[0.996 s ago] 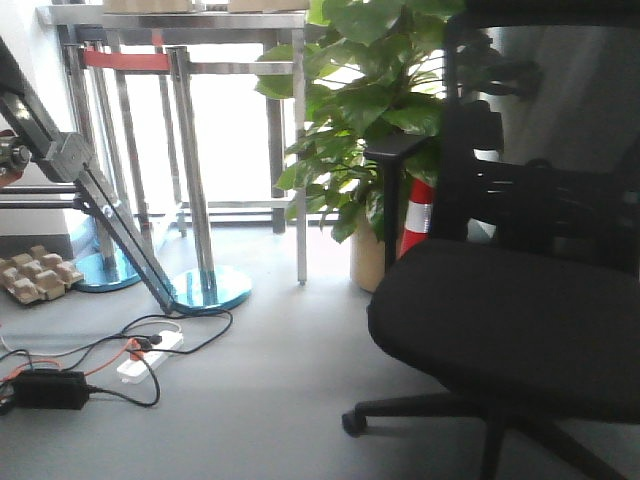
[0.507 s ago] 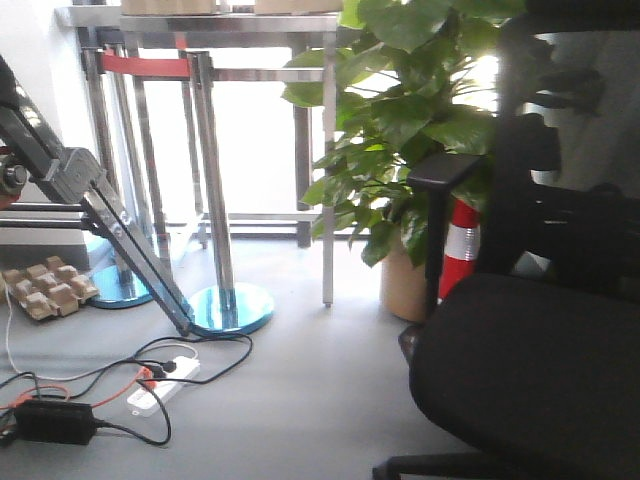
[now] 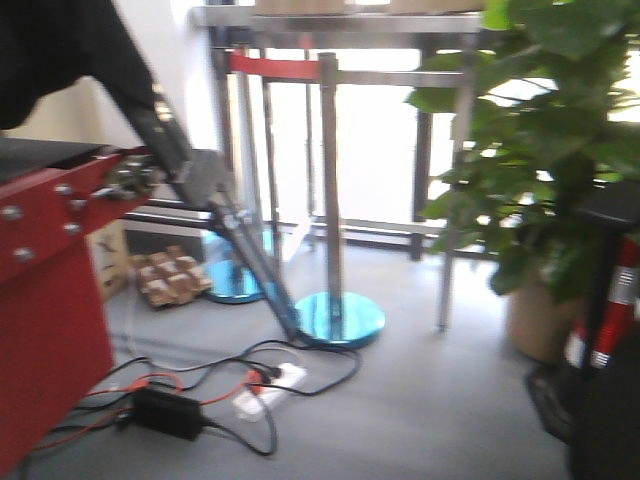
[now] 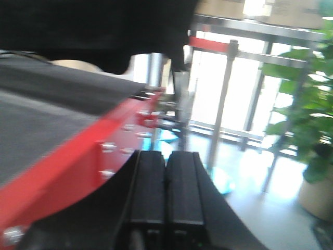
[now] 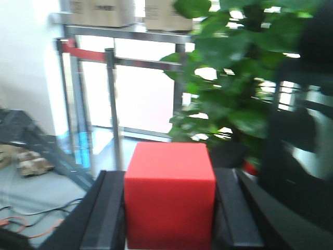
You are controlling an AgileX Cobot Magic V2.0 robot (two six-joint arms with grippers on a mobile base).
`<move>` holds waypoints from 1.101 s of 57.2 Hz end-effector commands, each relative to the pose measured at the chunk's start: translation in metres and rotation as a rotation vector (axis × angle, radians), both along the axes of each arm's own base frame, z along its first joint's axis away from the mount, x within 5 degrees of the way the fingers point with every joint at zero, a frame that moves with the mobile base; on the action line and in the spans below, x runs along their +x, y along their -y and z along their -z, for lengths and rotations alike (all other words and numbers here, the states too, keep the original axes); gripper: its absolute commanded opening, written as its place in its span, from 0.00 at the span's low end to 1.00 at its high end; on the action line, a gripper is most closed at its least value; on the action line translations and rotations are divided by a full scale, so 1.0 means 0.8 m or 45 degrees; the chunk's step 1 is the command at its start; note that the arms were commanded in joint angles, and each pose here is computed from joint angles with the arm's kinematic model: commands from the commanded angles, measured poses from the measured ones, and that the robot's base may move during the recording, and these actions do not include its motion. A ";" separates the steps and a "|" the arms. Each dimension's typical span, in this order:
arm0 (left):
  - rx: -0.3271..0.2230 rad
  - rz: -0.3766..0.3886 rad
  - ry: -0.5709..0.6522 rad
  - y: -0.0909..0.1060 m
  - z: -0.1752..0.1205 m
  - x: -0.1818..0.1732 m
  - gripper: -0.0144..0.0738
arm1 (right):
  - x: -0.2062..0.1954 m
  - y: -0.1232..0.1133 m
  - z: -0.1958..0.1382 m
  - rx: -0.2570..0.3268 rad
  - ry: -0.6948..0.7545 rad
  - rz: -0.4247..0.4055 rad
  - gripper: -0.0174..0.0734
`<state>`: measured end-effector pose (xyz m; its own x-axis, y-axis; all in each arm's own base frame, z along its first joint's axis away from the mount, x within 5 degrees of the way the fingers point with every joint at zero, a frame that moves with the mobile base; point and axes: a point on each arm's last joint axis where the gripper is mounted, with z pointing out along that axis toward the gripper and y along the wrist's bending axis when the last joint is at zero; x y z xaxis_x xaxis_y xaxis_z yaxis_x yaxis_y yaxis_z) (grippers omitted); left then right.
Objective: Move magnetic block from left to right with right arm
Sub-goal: 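Turn the base toward the second dark table, cube held in right gripper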
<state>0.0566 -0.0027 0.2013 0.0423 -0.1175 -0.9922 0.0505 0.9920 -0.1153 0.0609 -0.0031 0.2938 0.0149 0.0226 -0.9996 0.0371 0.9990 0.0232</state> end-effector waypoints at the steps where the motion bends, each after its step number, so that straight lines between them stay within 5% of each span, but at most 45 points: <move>1: -0.007 -0.006 0.099 -0.001 -0.006 -0.001 0.02 | -0.002 -0.001 -0.022 -0.029 0.140 -0.007 0.44; 63: -0.007 -0.006 0.099 -0.001 -0.006 -0.001 0.02 | -0.002 -0.001 -0.022 -0.029 0.140 -0.007 0.44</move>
<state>0.0566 -0.0027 0.2013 0.0423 -0.1175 -0.9922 0.0505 0.9920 -0.1153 0.0609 -0.0031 0.2938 0.0149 0.0226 -0.9996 0.0371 0.9990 0.0232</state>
